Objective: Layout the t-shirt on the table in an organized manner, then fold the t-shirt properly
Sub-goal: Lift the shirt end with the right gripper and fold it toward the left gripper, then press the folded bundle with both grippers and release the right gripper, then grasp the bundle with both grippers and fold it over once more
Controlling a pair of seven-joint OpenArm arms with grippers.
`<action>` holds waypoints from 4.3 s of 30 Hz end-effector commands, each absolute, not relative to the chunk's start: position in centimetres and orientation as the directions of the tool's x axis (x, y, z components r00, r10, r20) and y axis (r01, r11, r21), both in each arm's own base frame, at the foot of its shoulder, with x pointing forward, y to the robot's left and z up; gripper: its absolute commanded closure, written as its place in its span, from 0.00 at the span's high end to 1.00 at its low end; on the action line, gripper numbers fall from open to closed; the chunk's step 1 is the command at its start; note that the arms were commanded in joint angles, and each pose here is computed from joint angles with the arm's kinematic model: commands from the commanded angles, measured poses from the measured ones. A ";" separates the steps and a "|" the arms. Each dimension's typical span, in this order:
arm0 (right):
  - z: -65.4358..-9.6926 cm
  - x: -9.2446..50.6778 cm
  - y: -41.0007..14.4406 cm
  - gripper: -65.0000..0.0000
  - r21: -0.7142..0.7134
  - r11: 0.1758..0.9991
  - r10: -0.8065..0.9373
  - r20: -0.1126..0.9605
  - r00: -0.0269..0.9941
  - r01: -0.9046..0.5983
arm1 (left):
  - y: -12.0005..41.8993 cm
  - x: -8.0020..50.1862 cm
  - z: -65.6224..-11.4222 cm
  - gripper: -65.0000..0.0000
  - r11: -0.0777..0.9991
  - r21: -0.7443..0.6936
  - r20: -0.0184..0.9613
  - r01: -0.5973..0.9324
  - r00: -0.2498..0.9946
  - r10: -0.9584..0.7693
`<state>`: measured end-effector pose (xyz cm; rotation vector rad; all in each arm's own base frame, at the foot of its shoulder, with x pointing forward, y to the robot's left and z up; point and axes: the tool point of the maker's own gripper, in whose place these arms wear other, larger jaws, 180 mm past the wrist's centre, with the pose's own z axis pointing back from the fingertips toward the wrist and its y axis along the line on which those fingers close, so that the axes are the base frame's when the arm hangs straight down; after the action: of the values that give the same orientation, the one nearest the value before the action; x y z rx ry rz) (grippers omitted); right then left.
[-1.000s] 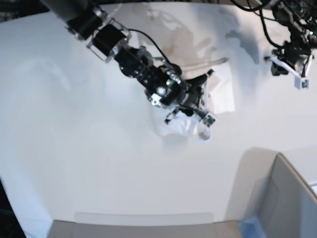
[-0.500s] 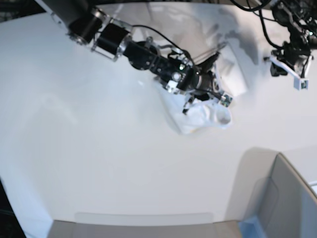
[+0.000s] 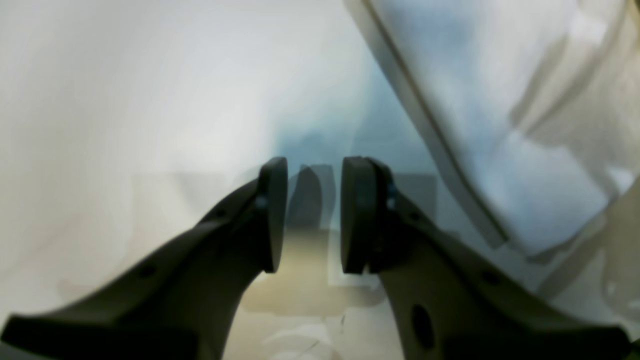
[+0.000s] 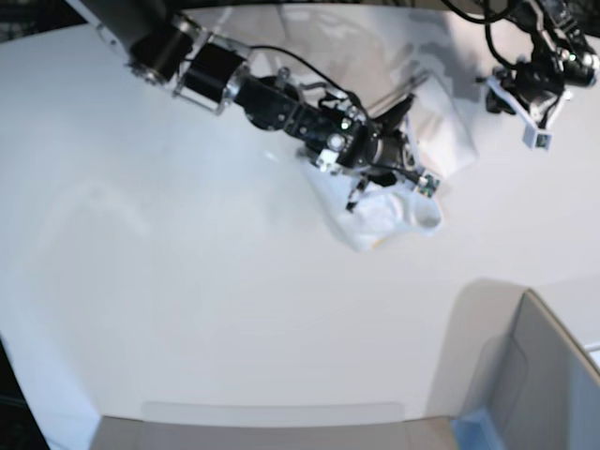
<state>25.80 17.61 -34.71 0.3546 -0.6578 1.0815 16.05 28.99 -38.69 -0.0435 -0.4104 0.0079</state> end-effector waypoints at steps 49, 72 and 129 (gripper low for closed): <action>-26.6 24.5 21.6 0.46 -0.073 0.370 0.538 0.830 0.150 -0.926 | 29.8 16.5 -39.1 0.30 0.997 -0.064 0.395 -0.031 0.917 0.054; -35.7 28.1 13.0 0.46 0.086 0.635 0.520 0.687 0.507 -0.768 | 31.5 17.9 -32.1 0.30 0.996 0.023 0.599 -0.089 0.799 0.057; -30.7 32.6 6.8 0.46 0.402 0.745 0.096 0.726 0.681 -0.533 | 24.5 23.9 -33.2 0.30 0.989 0.104 0.584 0.107 0.799 -0.147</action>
<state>31.80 6.24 -32.52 0.6185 -0.6875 0.3719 23.53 24.14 -34.04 0.0503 -0.6055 -0.1310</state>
